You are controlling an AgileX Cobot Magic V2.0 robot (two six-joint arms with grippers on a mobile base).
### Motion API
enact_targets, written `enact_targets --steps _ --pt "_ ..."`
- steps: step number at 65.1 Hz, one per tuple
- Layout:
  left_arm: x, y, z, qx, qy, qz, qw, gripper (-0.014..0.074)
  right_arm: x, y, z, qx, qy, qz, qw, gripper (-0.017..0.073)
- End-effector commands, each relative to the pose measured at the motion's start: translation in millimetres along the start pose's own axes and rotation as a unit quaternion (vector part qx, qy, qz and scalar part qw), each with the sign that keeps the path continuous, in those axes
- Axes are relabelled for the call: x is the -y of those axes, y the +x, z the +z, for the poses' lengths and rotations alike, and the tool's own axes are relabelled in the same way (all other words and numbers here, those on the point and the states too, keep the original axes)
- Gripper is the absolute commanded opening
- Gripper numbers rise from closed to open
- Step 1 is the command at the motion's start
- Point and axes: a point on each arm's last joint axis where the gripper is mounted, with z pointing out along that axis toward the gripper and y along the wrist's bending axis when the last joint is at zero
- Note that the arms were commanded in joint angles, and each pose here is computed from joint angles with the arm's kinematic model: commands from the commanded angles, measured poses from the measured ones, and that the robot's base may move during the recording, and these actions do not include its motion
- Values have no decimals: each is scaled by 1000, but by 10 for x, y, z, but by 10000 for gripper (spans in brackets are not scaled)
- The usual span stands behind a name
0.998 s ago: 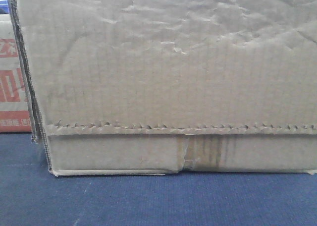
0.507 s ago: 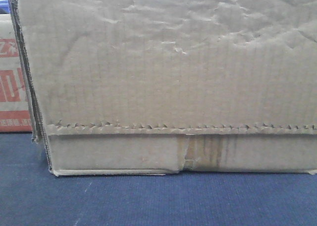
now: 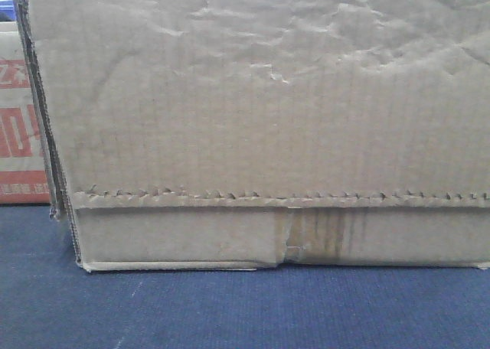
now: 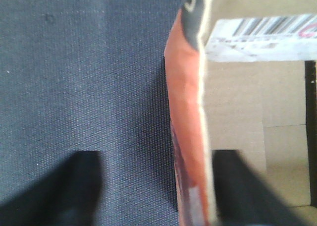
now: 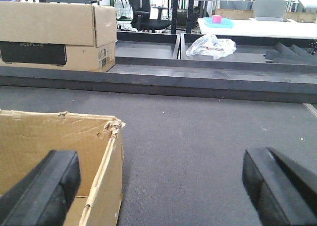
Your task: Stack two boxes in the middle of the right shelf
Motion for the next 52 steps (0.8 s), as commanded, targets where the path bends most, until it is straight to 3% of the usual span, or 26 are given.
enact_targets --steps 1,6,19,30,37,43,52 --pt "24 -18 -16 2 5 3 1000 82 -1 -33 9 11 0 -2 1000 570" --pt "28 -7 -26 -2 6 3 1000 -107 -1 -33 9 11 0 -2 1000 570" --pt "51 31 -235 14 2 1 1000 -111 -1 -26 9 7 0 -2 1000 570" --pt "53 36 -802 89 -32 -34 995 -111 0 -14 12 3 0 -2 1000 570" --pt "88 79 -1276 159 -46 -53 985 -111 0 -7 12 -1 0 -2 1000 570" --pt "137 134 -1704 234 -51 -66 969 -111 0 -7 12 -1 0 -2 1000 570" --pt "266 243 -2237 323 -21 -78 943 -111 0 -5 12 -2 0 -2 1000 570"
